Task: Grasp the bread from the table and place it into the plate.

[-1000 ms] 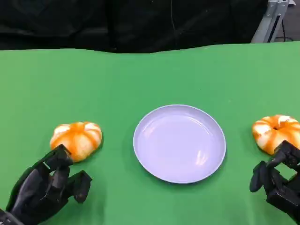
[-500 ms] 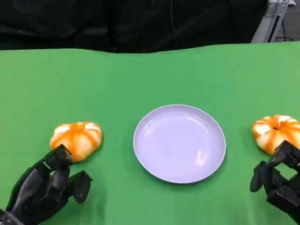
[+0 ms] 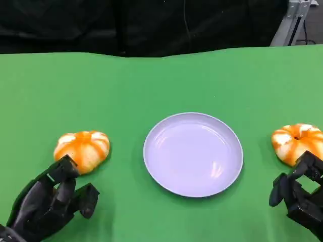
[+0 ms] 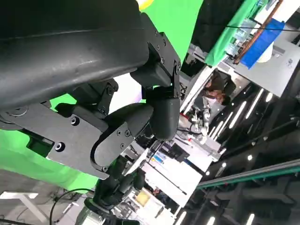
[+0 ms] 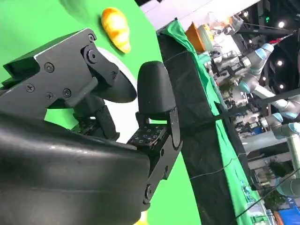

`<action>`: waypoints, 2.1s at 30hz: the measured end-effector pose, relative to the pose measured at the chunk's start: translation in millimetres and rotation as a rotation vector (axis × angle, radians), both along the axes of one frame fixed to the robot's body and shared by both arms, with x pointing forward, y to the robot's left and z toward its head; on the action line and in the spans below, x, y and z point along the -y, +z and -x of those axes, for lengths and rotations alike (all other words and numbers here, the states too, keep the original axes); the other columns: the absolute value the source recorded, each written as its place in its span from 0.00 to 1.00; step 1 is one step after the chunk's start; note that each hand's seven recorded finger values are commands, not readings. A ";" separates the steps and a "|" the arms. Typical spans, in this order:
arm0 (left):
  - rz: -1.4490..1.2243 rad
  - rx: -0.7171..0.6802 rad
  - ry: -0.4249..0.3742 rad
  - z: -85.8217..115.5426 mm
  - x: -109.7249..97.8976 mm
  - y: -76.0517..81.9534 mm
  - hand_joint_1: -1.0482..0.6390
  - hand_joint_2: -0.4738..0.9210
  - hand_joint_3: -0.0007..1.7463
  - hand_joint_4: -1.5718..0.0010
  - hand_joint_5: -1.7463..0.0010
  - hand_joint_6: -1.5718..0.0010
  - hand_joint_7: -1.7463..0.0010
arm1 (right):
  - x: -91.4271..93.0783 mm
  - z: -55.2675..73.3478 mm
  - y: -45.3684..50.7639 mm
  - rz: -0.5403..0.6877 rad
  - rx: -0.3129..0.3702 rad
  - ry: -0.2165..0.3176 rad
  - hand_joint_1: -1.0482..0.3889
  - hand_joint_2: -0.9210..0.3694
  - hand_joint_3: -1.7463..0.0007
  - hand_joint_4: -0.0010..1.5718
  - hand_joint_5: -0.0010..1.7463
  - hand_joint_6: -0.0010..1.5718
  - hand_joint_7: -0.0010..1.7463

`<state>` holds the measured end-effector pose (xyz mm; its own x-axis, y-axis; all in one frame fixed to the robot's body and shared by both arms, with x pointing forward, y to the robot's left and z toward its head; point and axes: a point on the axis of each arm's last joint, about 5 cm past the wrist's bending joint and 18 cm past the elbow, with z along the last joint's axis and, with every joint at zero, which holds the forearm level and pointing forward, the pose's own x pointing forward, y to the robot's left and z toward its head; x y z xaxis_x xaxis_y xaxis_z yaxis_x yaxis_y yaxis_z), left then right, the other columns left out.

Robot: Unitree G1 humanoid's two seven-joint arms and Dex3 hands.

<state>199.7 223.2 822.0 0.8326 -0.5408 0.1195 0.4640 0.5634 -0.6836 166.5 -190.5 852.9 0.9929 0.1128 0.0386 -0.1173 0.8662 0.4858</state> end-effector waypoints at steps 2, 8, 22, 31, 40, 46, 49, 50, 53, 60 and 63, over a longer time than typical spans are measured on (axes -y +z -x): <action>0.002 -0.004 -0.002 0.1 0.1 -0.2 0.52 0.85 0.43 0.44 0.00 0.45 0.10 | 0.0 0.0 0.0 0.000 0.000 0.000 0.68 0.30 0.31 0.53 1.00 0.48 0.88; -0.013 -0.002 0.015 -1.2 0.6 0.9 0.55 0.72 0.63 0.45 0.00 0.37 0.25 | -0.1 -0.3 0.1 0.001 0.000 0.000 0.68 0.30 0.31 0.54 1.00 0.48 0.89; -0.752 0.433 0.308 -2.4 10.4 21.7 0.18 1.00 0.12 0.83 0.82 0.68 1.00 | -1.5 -8.0 -0.8 -0.011 0.003 0.013 0.69 0.34 0.26 0.55 1.00 0.49 0.90; -1.108 0.626 0.444 -5.8 15.6 35.1 0.13 1.00 0.10 0.82 0.87 0.69 1.00 | -1.4 -8.6 -0.8 -0.011 0.004 0.013 0.69 0.34 0.26 0.55 1.00 0.49 0.90; -1.644 0.948 0.505 -32.6 14.1 56.1 0.11 1.00 0.02 0.76 0.95 0.70 1.00 | -1.7 -11.0 -0.3 -0.009 0.010 0.018 0.69 0.34 0.26 0.55 1.00 0.49 0.91; -1.851 0.997 0.382 -58.2 23.0 57.0 0.07 1.00 0.03 0.73 0.97 0.69 1.00 | -1.9 -11.8 0.0 -0.008 0.014 0.019 0.69 0.34 0.26 0.56 1.00 0.50 0.91; -1.902 0.988 0.301 -66.1 26.9 51.3 0.07 1.00 0.06 0.74 0.98 0.69 1.00 | -2.1 -11.9 0.1 -0.008 0.016 0.018 0.69 0.35 0.25 0.56 1.00 0.50 0.91; -1.913 0.982 0.276 -68.0 27.7 49.5 0.07 1.00 0.06 0.74 0.98 0.70 1.00 | -2.0 -11.8 0.0 -0.008 0.015 0.017 0.69 0.35 0.25 0.56 1.00 0.50 0.91; -1.938 0.962 0.219 -72.4 30.1 45.4 0.06 1.00 0.07 0.73 0.98 0.69 0.99 | -2.4 -11.9 0.0 -0.008 0.016 0.017 0.69 0.35 0.25 0.56 1.00 0.50 0.91; -1.991 0.877 0.138 -79.2 40.2 35.2 0.07 1.00 0.10 0.73 0.99 0.71 1.00 | -3.2 -12.1 0.1 -0.006 0.012 0.011 0.70 0.34 0.26 0.57 1.00 0.50 0.91; -2.001 0.851 0.133 -81.6 41.9 34.6 0.07 1.00 0.10 0.72 0.99 0.71 1.00 | -3.2 -12.0 0.1 -0.005 0.010 0.009 0.70 0.34 0.26 0.57 1.00 0.50 0.91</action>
